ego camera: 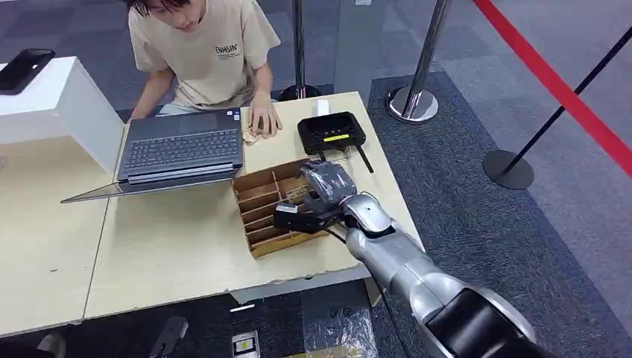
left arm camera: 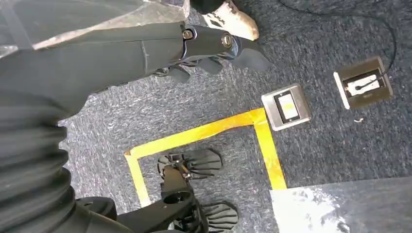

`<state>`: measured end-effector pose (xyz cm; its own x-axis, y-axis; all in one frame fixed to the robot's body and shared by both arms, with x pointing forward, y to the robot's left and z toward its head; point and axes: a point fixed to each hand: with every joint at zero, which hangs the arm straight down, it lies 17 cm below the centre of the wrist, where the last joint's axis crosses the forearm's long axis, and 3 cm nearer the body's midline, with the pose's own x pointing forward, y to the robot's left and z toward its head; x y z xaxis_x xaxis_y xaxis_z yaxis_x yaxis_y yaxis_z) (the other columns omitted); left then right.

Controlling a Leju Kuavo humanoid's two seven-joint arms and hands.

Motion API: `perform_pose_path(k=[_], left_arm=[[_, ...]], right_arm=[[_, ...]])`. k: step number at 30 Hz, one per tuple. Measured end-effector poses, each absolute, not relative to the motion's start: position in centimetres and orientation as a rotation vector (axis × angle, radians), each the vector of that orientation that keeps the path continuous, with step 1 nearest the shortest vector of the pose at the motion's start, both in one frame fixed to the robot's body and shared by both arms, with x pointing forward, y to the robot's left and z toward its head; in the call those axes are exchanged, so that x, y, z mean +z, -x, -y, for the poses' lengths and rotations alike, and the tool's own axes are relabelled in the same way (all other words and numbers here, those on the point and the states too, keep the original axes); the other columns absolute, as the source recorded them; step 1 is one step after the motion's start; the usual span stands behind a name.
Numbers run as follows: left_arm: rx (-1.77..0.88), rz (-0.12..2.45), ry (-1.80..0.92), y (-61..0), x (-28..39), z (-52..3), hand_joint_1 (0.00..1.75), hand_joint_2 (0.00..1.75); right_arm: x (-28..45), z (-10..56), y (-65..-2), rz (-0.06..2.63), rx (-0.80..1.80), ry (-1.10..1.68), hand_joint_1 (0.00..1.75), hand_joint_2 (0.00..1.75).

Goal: Pass the card to the sensor for recognition and then transmit it.

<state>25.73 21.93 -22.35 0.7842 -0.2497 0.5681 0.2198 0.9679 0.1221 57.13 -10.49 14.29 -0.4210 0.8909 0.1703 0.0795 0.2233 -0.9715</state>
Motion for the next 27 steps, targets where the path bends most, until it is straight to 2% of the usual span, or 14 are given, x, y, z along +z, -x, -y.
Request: perform_pose_path(k=[27], left_arm=[[-0.254,0.592,-0.048,-24.7,-22.8,-21.8,0.00,1.75]], right_arm=[[13.0,10.4,-56.7,1.674,1.336,0.907,0.96,1.75]])
